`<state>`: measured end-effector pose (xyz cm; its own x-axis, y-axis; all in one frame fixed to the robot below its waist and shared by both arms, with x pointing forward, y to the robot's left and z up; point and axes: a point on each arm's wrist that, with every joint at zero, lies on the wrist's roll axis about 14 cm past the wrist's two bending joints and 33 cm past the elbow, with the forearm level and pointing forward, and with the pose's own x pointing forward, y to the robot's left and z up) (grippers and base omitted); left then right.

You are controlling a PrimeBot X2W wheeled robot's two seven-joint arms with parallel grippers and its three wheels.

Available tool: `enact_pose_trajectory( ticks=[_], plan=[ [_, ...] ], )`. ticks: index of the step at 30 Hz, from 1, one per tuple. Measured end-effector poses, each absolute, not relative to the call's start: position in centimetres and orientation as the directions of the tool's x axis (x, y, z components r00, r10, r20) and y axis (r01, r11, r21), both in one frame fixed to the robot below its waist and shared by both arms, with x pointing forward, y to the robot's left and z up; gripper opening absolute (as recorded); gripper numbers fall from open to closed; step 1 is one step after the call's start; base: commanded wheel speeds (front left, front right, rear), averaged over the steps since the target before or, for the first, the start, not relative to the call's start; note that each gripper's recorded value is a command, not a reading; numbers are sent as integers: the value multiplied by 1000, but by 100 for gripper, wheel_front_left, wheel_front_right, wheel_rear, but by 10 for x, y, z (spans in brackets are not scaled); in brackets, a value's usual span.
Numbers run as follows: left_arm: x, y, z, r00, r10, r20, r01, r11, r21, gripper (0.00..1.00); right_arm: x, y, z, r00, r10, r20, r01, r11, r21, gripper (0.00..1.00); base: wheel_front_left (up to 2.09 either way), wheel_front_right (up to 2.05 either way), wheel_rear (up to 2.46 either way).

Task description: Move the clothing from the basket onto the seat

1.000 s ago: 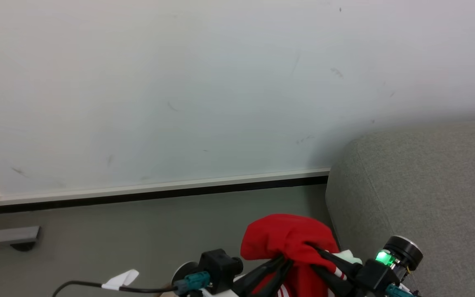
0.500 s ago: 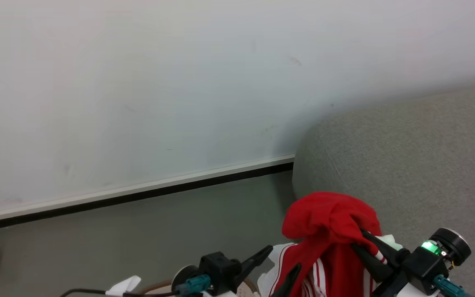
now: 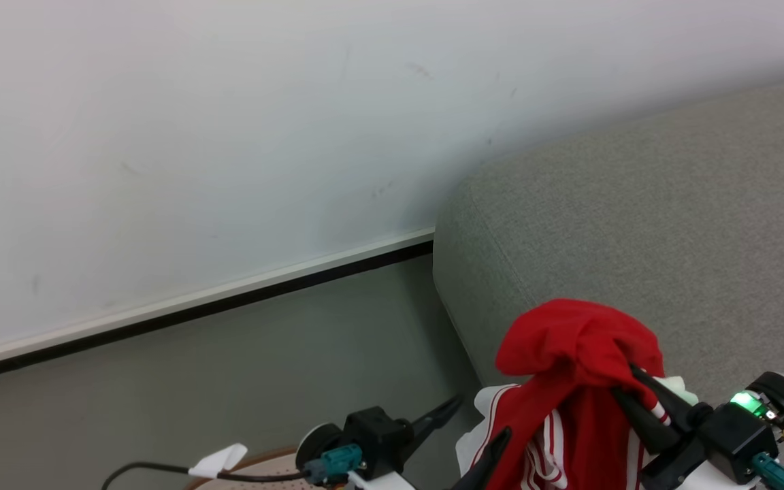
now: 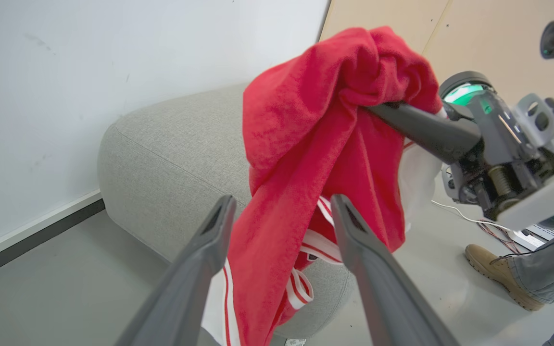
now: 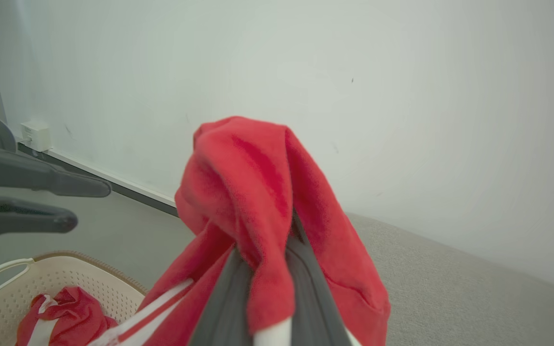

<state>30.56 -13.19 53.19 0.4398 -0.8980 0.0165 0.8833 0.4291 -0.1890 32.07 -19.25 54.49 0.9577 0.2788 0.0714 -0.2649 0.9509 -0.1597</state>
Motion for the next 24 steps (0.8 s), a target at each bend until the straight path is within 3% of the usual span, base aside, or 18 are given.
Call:
enact_pose_trajectory(
  ticks=[8,15,24],
  plan=[
    [335,-137,538,436,-899,48,891,423,-164,100,354,-213,558,969,226,102,-199,954,-225,0,0,0,0],
    [392,-129,534,470,-880,75,878,457,-140,100,432,-252,594,969,158,189,-86,936,-342,0,0,0,0],
    [452,-104,482,545,-838,29,824,529,-202,100,540,-314,637,952,43,302,105,883,-458,0,0,0,0]
  ],
)
